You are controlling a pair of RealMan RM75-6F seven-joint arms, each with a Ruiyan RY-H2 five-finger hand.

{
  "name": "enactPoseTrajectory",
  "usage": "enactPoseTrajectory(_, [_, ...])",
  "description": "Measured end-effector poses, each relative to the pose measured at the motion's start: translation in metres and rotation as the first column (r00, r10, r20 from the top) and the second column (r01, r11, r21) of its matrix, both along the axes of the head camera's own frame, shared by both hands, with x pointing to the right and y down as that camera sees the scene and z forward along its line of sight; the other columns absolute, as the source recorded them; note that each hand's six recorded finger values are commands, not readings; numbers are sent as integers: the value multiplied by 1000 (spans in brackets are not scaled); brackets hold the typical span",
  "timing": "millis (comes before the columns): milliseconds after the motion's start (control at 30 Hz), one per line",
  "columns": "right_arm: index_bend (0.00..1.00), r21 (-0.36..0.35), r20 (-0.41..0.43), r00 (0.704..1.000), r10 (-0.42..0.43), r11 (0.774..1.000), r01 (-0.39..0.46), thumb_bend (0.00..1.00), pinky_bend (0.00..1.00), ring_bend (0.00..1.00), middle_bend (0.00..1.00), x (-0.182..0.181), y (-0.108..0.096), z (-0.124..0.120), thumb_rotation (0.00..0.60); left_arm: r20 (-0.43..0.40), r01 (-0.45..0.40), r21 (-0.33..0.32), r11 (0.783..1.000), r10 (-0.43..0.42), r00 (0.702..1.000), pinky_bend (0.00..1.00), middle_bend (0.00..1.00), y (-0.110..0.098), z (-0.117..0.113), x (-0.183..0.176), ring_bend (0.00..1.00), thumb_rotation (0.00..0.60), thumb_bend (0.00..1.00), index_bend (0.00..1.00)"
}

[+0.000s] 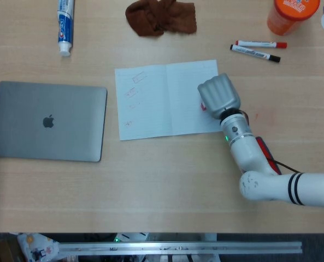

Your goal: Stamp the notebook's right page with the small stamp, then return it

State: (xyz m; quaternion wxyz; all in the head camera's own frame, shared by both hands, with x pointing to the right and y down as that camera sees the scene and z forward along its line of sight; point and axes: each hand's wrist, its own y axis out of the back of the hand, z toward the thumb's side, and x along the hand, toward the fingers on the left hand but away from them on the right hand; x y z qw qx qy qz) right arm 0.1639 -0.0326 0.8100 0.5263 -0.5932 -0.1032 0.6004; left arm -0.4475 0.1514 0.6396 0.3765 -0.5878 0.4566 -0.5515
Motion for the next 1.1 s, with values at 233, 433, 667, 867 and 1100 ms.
enactPoseTrajectory(233, [863, -1, 9, 1000, 3, 1000, -3, 616, 538, 573, 681, -2, 0, -1, 600, -1, 2, 0, 1000, -2, 1000, 129, 0, 1, 0, -1, 100, 600, 284, 0])
enactPoseTrajectory(433, [863, 5, 29, 999, 17, 1000, -17, 616, 538, 573, 680, 3, -5, -11, 600, -1, 0, 0, 1000, 0, 1000, 129, 0, 0, -1, 1, 100, 600, 284, 0])
enactPoseTrajectory(667, [863, 29, 79, 996, 47, 998, -49, 616, 538, 574, 681, 12, -19, -40, 600, -1, -14, -2, 1000, 14, 1000, 129, 0, 0, -2, 6, 100, 600, 284, 0])
enactPoseTrajectory(867, [863, 46, 72, 995, 64, 997, -67, 616, 538, 574, 680, 16, -29, -48, 600, -2, -16, 0, 1000, 16, 1000, 129, 0, -1, -4, 7, 100, 600, 284, 0])
enactPoseTrajectory(1100, [866, 57, 48, 997, 61, 996, -64, 617, 538, 577, 684, 13, -36, -44, 600, 2, -12, -7, 1000, 12, 1000, 129, 0, -1, -2, 6, 100, 600, 284, 0])
